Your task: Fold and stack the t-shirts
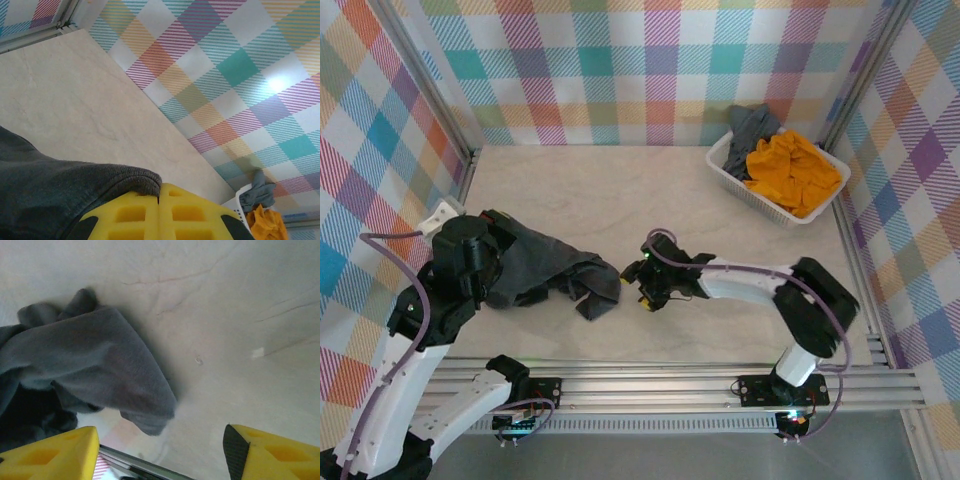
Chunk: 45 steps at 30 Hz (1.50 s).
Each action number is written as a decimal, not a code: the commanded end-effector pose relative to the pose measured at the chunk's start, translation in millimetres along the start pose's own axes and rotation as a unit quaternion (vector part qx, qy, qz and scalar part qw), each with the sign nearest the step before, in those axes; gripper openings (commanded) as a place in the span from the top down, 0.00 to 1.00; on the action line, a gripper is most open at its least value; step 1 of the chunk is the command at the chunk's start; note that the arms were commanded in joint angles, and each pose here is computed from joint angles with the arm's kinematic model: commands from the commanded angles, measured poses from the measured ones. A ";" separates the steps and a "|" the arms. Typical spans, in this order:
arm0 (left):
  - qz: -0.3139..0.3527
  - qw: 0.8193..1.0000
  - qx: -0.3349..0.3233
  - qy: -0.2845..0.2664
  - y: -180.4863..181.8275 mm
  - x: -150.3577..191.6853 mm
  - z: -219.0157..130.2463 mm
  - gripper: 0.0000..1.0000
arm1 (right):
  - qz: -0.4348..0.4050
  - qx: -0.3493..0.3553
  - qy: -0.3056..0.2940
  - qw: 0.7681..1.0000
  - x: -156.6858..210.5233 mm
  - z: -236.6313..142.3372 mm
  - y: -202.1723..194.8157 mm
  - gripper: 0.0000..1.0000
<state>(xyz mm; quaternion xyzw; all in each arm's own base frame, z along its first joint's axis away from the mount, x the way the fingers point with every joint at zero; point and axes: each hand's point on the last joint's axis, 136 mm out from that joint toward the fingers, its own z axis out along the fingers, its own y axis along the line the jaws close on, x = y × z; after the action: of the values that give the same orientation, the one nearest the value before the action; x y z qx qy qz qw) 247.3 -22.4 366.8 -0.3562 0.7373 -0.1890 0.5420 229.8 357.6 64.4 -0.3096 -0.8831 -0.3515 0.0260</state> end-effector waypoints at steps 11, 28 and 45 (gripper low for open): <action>-0.002 0.998 0.035 -0.050 -18.1 -40.1 -27.2 1.00 | 0.213 -0.117 0.048 0.969 -6.3 44.3 59.3 0.25; 0.032 0.998 0.040 -0.030 -58.2 -53.3 -0.9 1.00 | 0.113 -0.176 -0.043 0.977 -82.3 -15.9 113.0 1.00; -0.090 0.962 0.246 -0.079 -193.6 -199.7 15.0 1.00 | -0.254 -0.324 -0.277 0.868 -159.8 -340.9 279.5 1.00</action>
<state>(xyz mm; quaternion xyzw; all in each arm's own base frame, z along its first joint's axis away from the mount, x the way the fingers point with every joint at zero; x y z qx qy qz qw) 420.5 -2.7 538.6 -0.3389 0.6618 -0.3389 0.5765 493.2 217.9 412.3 -0.2288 -0.7250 -0.5425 -0.3574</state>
